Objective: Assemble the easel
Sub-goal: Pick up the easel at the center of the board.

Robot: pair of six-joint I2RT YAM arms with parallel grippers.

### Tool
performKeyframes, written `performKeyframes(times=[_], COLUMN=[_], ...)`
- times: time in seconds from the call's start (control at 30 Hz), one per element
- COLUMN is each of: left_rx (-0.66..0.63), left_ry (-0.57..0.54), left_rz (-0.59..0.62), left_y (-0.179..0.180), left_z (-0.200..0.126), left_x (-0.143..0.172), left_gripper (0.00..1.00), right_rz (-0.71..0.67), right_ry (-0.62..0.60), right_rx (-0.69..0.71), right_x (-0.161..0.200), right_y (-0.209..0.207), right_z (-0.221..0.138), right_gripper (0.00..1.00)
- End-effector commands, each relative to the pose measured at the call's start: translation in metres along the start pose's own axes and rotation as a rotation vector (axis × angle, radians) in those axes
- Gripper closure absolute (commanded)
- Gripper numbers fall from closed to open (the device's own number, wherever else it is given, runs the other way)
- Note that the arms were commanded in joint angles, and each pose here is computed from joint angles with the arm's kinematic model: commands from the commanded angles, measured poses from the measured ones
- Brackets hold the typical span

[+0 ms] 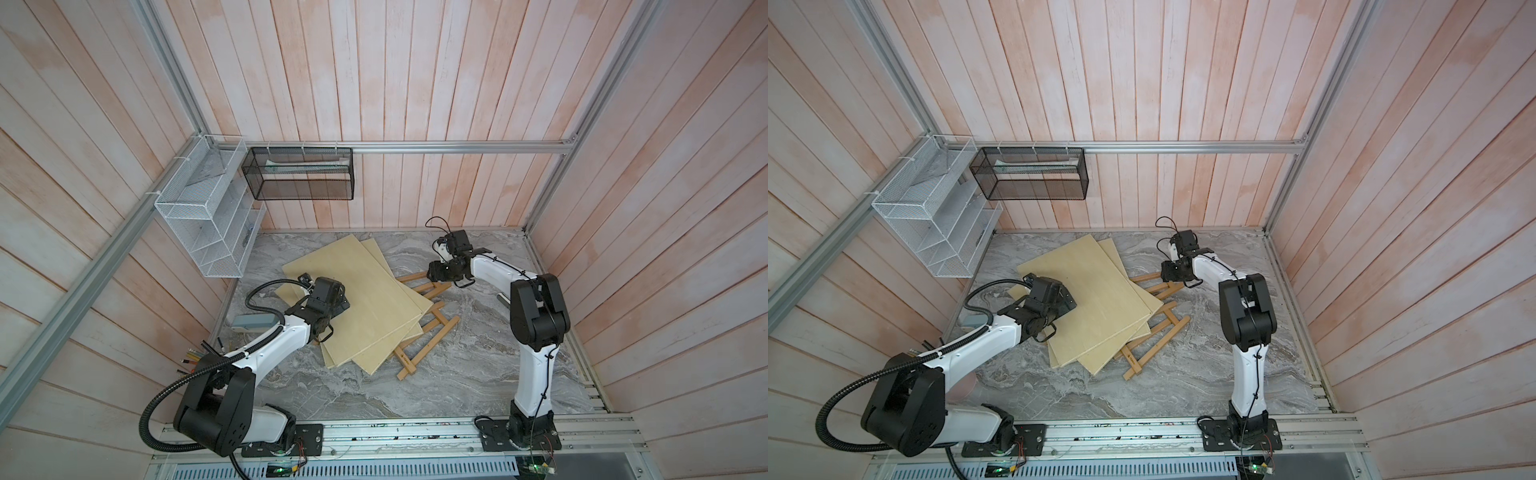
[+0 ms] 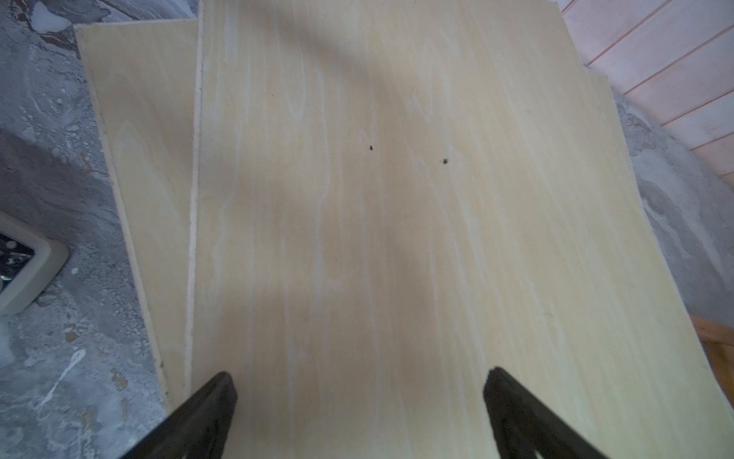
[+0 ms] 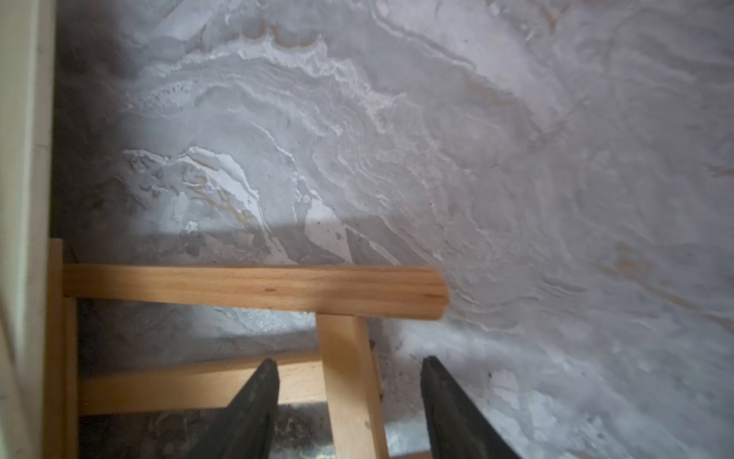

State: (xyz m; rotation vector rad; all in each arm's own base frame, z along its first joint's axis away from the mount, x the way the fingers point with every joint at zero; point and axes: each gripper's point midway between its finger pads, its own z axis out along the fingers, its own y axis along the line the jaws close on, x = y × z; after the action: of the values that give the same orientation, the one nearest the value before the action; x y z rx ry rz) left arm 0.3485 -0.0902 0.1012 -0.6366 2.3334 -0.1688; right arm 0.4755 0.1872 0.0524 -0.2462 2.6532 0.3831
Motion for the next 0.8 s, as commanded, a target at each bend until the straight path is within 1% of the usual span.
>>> performKeyframes(times=[0.0, 0.07, 0.23, 0.3, 0.4, 0.5, 0.63, 0.77], left_rx=[-0.022, -0.023, -0.024, -0.026, -0.026, -0.016, 0.002, 0.012], left_ry=[0.005, 0.005, 0.013, 0.015, 0.016, 0.018, 0.017, 0.013], left_rz=[-0.003, -0.001, -0.005, -0.004, -0.007, -0.002, 0.003, 0.008], left_y=[0.003, 0.002, 0.002, 0.002, 0.002, -0.001, -0.005, -0.007], left_z=[-0.001, -0.001, -0.001, -0.001, -0.001, -0.002, -0.002, -0.003], left_x=[0.001, 0.000, 0.001, 0.002, 0.002, 0.001, -0.001, -0.002], left_gripper=[0.00, 0.00, 0.00, 0.00, 0.00, 0.00, 0.00, 0.00], right_rz=[-0.018, -0.022, -0.020, -0.016, -0.008, 0.027, 0.108, 0.170], right_ry=[0.057, 0.064, 0.085, 0.079, 0.058, 0.001, -0.082, -0.111], right_rx=[0.042, 0.053, 0.058, 0.070, 0.091, 0.137, 0.229, 0.347], right_x=[0.011, 0.013, 0.020, 0.020, 0.015, 0.002, -0.008, 0.004], right_y=[-0.008, -0.011, -0.014, -0.017, -0.022, -0.038, -0.078, -0.122], right_z=[0.009, 0.014, 0.025, 0.025, 0.018, -0.006, -0.052, -0.090], right_gripper=[0.45, 0.50, 0.69, 0.75, 0.87, 0.92, 0.93, 0.95])
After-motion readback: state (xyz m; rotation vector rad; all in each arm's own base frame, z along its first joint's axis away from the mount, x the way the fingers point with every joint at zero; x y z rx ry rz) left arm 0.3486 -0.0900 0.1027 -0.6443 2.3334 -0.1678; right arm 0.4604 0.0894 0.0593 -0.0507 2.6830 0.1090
